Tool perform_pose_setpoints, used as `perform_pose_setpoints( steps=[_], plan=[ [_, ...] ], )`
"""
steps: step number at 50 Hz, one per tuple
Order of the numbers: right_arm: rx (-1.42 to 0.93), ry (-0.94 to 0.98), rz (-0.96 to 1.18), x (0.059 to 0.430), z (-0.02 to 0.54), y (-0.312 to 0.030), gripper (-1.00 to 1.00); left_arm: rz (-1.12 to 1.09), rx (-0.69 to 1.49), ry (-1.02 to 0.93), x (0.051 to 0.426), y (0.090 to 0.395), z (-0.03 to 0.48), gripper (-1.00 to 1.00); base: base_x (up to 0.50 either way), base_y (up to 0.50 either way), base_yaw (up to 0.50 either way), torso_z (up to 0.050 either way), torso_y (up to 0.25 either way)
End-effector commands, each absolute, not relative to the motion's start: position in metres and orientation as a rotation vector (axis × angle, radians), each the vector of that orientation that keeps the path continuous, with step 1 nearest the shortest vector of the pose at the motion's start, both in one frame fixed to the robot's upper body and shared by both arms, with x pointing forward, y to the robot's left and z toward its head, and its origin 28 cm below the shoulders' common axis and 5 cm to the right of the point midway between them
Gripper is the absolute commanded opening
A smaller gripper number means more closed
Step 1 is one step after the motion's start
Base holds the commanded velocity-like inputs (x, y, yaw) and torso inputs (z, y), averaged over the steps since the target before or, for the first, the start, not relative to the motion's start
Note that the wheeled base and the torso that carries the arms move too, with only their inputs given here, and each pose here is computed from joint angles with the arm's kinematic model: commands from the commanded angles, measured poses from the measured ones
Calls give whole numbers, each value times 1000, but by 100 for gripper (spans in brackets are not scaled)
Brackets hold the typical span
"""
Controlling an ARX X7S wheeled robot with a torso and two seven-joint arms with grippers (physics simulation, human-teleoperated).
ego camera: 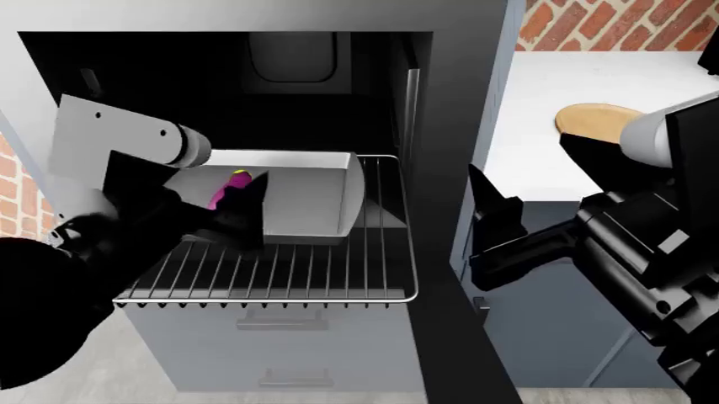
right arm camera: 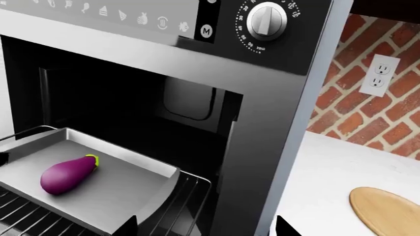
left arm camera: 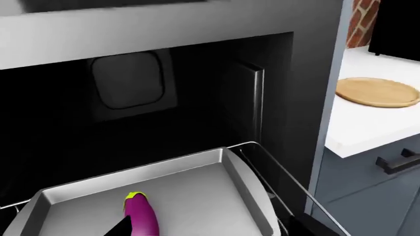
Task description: Place the eggplant on the rack of the oven.
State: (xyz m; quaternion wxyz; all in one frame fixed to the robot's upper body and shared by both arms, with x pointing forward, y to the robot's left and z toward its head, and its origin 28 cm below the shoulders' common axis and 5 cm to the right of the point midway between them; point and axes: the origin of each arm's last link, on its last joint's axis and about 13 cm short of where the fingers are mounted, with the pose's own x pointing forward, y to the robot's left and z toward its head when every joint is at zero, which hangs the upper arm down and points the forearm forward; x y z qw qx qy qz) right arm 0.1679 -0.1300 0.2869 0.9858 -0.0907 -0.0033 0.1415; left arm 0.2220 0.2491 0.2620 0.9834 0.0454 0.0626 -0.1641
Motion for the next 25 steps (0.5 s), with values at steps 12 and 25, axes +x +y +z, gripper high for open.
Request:
perform_pose_setpoints(
  steps=[12,25],
  plan=[
    [-157,-41,333,154,276,-130,100,-424,101,-38,172,259,264,100,0,0,0,0,0],
    [-149,-185,343,129,266,-136,100,-462,181,-167,140,262,260,100,0,0,0,0,0]
  ],
)
